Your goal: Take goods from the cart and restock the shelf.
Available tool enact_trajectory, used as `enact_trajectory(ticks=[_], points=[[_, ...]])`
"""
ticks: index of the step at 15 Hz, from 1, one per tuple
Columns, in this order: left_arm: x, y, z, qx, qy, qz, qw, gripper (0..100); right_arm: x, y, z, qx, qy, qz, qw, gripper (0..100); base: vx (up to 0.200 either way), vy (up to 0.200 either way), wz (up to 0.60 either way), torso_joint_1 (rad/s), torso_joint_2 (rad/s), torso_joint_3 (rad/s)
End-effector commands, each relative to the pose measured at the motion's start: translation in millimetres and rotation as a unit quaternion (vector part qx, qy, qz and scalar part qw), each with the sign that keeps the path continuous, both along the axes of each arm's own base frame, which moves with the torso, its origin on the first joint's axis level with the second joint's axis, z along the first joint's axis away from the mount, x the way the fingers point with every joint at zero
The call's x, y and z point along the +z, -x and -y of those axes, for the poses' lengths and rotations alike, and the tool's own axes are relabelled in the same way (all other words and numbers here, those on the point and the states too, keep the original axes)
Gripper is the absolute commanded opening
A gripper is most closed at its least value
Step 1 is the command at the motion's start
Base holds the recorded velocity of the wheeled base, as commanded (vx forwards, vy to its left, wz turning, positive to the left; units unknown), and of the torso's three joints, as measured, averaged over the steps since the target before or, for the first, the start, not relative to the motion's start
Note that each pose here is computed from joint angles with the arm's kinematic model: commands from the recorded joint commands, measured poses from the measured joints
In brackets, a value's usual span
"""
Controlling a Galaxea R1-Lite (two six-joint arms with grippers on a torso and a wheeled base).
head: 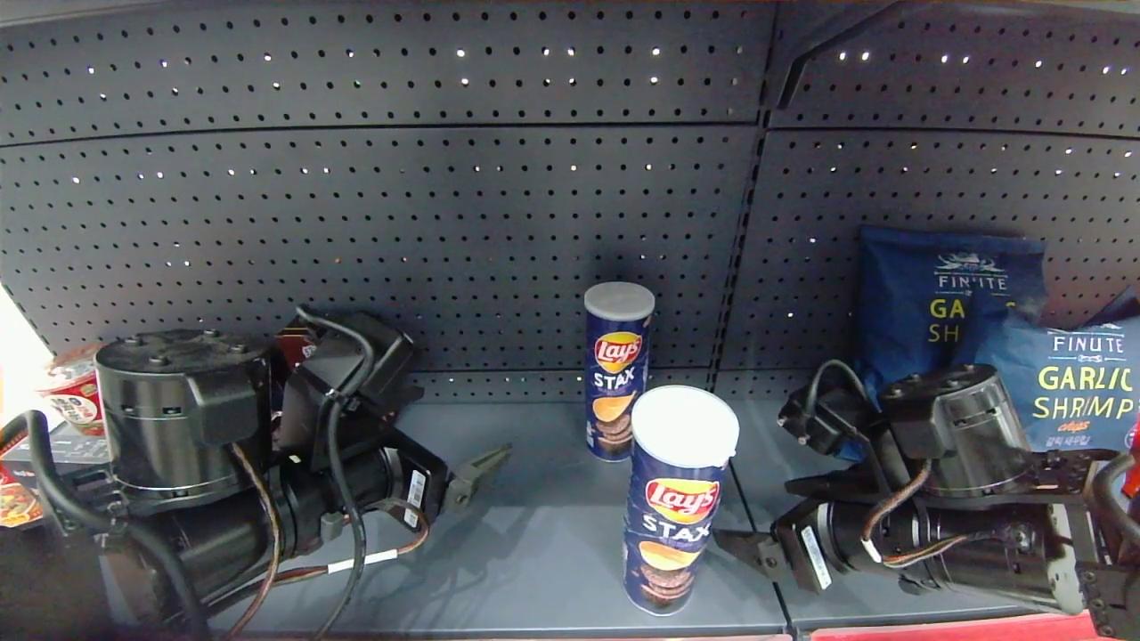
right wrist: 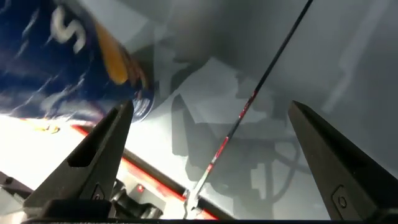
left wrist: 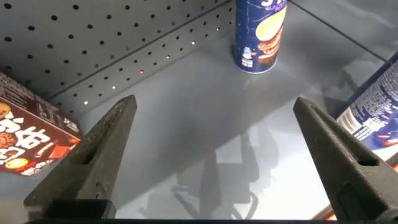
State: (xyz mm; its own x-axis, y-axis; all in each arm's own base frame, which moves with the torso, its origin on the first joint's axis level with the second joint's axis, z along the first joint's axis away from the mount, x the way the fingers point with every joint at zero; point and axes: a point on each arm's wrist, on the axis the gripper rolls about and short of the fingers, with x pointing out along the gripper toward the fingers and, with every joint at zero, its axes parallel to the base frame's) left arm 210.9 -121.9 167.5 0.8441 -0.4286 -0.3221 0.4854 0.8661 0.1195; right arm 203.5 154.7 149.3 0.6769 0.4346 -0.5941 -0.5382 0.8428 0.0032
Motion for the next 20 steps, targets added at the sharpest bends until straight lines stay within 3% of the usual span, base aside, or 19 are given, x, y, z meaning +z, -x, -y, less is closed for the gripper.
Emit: enact_trajectory(ticks=[1, 16, 20], points=[[0.3, 1, -0.5, 0.0, 0.0, 0.001, 1.0, 100, 1, -6, -2, -0.004, -0.001, 0.002, 1.0, 100, 0.0, 0.0, 0.0, 0.0, 0.0, 0.0], [-3.1, 9, -5.7, 0.001, -0.002, -0.004, 1.0, 100, -2, -19, -16, 0.0, -0.001, 0.003, 1.0, 100, 0.0, 0.0, 0.0, 0.0, 0.0, 0.0], [-1.8, 11, -6.9, 0.001, -0.001, -0.001, 1.0, 100, -4, -13, -7, -0.014, 0.01, 0.002, 1.0, 100, 0.0, 0.0, 0.0, 0.0, 0.0, 0.0]])
